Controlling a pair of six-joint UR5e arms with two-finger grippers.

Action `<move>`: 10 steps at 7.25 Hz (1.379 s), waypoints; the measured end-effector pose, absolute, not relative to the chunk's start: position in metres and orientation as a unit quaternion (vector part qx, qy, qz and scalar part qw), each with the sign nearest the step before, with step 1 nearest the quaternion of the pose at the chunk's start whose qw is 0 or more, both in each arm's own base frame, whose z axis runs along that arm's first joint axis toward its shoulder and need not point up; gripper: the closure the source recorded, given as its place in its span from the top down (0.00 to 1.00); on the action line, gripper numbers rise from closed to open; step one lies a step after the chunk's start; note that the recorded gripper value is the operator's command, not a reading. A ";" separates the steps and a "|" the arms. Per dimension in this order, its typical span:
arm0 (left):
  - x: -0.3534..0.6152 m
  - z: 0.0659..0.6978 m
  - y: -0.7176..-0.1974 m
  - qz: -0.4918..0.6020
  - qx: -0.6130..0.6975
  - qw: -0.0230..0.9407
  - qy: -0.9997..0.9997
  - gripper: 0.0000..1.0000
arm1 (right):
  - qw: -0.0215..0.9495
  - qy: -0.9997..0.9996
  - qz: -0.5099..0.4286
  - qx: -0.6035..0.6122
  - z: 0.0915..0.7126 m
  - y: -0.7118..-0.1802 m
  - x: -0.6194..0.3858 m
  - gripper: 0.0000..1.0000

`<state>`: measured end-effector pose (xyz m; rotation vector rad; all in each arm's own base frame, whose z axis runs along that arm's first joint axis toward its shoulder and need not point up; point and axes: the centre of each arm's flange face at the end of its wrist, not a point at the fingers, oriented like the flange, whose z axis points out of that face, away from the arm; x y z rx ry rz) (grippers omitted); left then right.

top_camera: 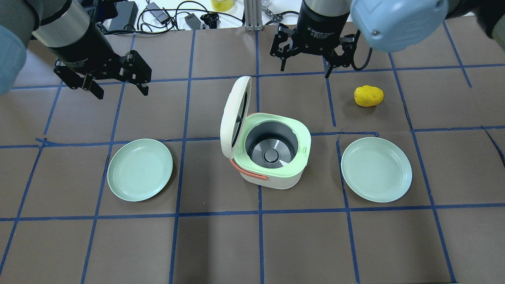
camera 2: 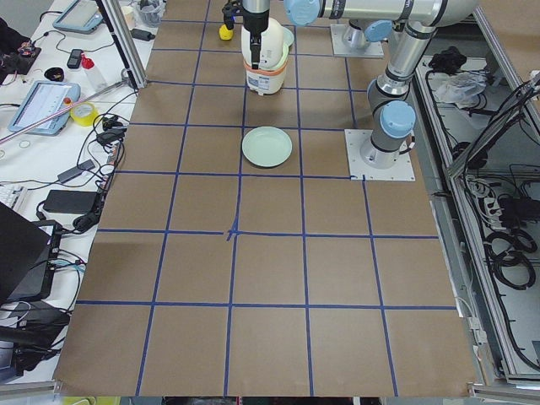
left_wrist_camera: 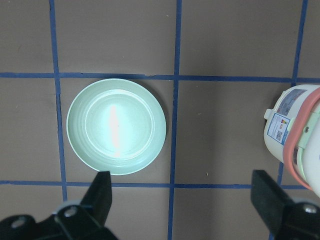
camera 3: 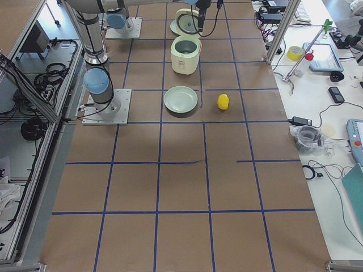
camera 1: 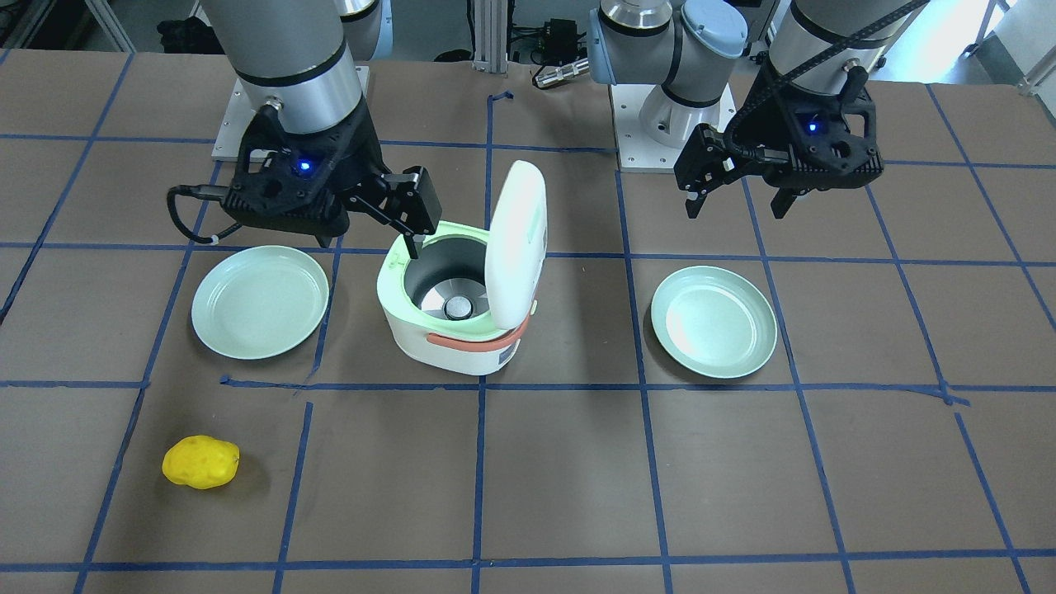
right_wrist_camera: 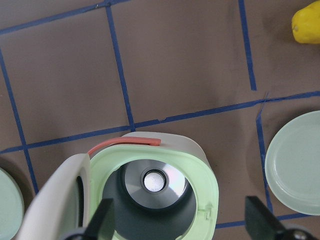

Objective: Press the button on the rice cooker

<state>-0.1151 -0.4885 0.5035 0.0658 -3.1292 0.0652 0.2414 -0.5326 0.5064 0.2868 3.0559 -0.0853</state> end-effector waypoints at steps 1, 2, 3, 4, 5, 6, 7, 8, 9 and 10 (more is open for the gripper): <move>-0.115 0.504 -0.489 0.021 0.021 0.006 -1.000 1.00 | 0.023 0.995 -0.034 0.089 0.517 -0.539 0.221 1.00; -0.115 0.504 -0.489 0.021 0.021 0.006 -1.000 1.00 | 0.014 0.996 -0.034 0.082 0.522 -0.545 0.198 1.00; -0.115 0.504 -0.489 0.021 0.021 0.006 -1.000 1.00 | 0.006 0.997 -0.030 0.073 0.523 -0.548 0.175 1.00; -0.115 0.504 -0.489 0.021 0.021 0.005 -1.000 1.00 | 0.001 0.997 -0.020 0.071 0.522 -0.552 0.150 1.00; -0.115 0.504 -0.489 0.021 0.021 0.006 -1.000 1.00 | 0.000 0.997 -0.010 0.078 0.519 -0.555 0.124 1.00; -0.115 0.504 -0.489 0.021 0.021 0.006 -1.000 1.00 | -0.002 0.996 -0.004 0.086 0.517 -0.558 0.105 1.00; -0.115 0.504 -0.489 0.021 0.021 0.006 -1.000 1.00 | -0.004 0.996 0.000 0.091 0.515 -0.558 0.095 1.00; -0.115 0.504 -0.489 0.021 0.021 0.006 -1.000 1.00 | -0.004 0.996 0.002 0.094 0.514 -0.556 0.092 1.00; -0.115 0.504 -0.489 0.021 0.021 0.006 -1.000 1.00 | -0.003 0.995 0.007 0.096 0.511 -0.552 0.093 1.00; -0.115 0.504 -0.489 0.021 0.021 0.006 -1.000 1.00 | 0.000 0.995 0.012 0.097 0.508 -0.547 0.094 1.00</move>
